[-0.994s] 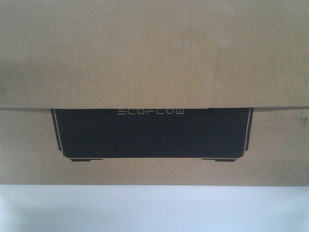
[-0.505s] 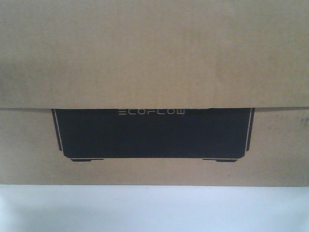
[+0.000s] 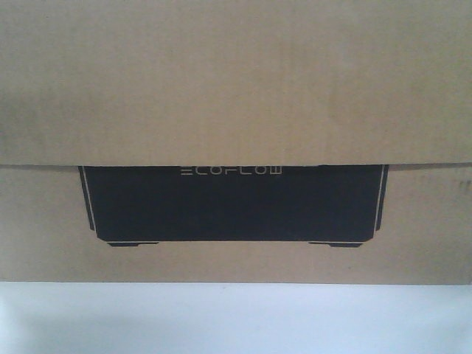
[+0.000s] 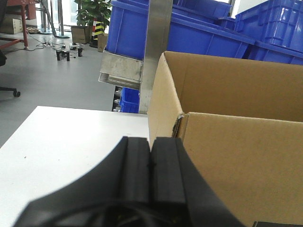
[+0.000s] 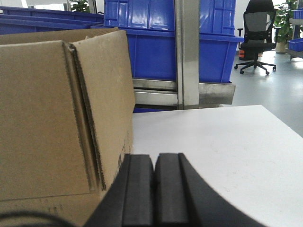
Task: Grab box from left shelf to table start
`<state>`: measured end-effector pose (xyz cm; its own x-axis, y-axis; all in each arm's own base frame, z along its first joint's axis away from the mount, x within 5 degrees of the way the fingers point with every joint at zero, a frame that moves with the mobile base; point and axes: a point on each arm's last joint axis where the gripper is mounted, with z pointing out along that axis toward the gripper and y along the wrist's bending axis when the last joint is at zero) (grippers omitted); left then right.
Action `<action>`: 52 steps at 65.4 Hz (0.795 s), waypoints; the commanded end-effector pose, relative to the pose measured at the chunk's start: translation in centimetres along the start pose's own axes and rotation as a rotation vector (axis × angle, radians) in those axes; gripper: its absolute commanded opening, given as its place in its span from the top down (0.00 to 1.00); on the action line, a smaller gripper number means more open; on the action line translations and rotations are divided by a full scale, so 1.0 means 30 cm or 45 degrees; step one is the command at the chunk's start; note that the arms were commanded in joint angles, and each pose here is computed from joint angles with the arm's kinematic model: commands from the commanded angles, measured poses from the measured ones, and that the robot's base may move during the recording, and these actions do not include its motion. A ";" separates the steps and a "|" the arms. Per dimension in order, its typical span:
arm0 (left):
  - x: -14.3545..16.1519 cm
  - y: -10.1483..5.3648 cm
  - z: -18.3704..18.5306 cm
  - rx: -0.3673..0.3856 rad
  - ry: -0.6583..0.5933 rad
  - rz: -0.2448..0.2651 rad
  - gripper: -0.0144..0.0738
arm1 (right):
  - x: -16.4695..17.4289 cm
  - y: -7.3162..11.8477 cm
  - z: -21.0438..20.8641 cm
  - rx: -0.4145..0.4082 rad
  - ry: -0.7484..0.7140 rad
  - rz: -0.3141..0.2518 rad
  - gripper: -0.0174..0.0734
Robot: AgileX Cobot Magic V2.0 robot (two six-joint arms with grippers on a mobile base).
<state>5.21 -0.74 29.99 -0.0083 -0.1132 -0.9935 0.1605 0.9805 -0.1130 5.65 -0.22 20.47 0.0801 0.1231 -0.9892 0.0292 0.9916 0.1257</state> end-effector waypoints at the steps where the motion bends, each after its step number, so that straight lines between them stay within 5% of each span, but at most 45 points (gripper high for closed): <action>1: -0.056 -0.008 -0.004 0.023 -0.137 0.006 0.95 | -0.046 0.006 -0.007 -0.015 -0.144 -0.002 0.75; 41: -0.027 -0.006 -0.003 0.025 -0.166 0.006 0.95 | -0.046 0.006 -0.007 -0.014 -0.143 -0.002 0.75; 52: 0.054 0.012 0.001 -0.047 -0.256 0.110 0.95 | -0.046 0.006 -0.007 -0.014 -0.143 -0.002 0.75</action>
<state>5.39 -0.86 27.59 0.0629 -0.0589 -0.9963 0.1538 0.9869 -0.0486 5.66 -0.22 20.40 0.0734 0.1247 -0.9895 0.0302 0.9914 0.1272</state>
